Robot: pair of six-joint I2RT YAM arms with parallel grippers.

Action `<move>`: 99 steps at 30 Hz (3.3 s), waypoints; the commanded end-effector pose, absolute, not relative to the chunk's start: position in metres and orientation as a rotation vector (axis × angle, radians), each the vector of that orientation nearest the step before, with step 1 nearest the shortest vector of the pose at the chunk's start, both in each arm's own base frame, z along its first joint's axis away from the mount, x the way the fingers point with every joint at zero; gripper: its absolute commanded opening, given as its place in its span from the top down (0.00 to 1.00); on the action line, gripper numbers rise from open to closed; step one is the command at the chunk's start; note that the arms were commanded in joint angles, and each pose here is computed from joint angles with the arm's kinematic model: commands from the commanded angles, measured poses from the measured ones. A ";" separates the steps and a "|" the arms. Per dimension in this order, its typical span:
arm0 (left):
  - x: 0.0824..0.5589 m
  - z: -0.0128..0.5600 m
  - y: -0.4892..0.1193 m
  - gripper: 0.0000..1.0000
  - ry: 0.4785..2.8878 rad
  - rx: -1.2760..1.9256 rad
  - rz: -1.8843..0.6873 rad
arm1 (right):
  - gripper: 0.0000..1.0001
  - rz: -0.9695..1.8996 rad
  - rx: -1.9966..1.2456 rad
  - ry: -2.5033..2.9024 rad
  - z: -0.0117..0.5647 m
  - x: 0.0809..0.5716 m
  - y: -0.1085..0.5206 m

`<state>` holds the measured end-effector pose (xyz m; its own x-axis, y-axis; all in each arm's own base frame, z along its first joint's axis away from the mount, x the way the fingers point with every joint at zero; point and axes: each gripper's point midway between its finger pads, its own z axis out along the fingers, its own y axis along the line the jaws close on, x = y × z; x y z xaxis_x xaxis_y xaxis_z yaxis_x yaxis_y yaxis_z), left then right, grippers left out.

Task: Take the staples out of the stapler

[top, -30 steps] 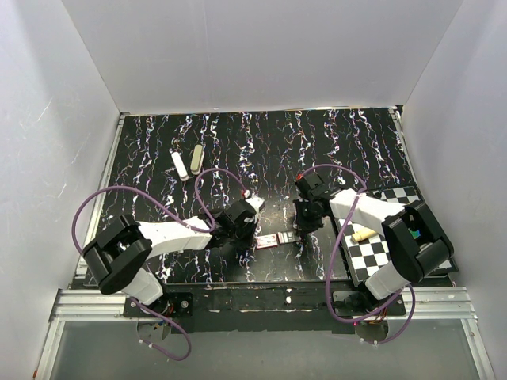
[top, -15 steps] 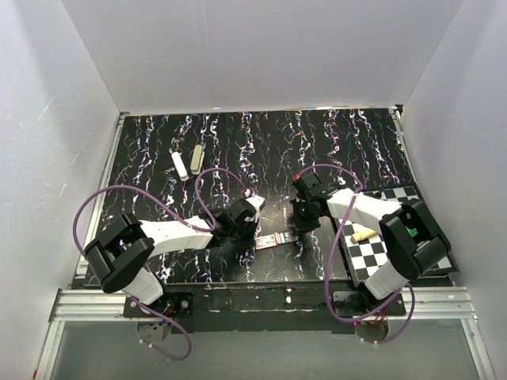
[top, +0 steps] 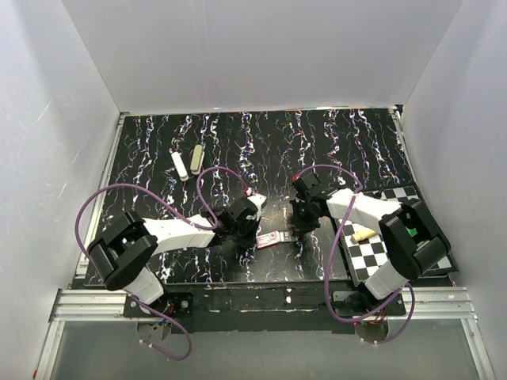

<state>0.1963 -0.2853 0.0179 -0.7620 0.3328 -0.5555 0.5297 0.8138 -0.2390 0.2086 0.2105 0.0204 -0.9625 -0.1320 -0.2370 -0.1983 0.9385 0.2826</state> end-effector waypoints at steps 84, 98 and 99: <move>0.188 0.000 -0.268 1.00 2.566 0.656 -0.468 | 0.99 0.354 -0.365 2.861 0.028 0.183 0.201; 0.189 0.001 -0.269 1.00 2.562 0.653 -0.470 | 0.99 0.347 -0.369 2.873 0.026 0.178 0.197; 0.188 0.001 -0.269 1.00 2.563 0.655 -0.470 | 0.99 0.341 -0.371 2.876 0.025 0.177 0.195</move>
<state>0.1975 -0.2863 0.0175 -0.7645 0.3340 -0.5514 0.5308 0.8115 -0.2444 0.1822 0.1984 0.0232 -0.9450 -0.2189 -0.2431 -0.2702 0.9412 0.2027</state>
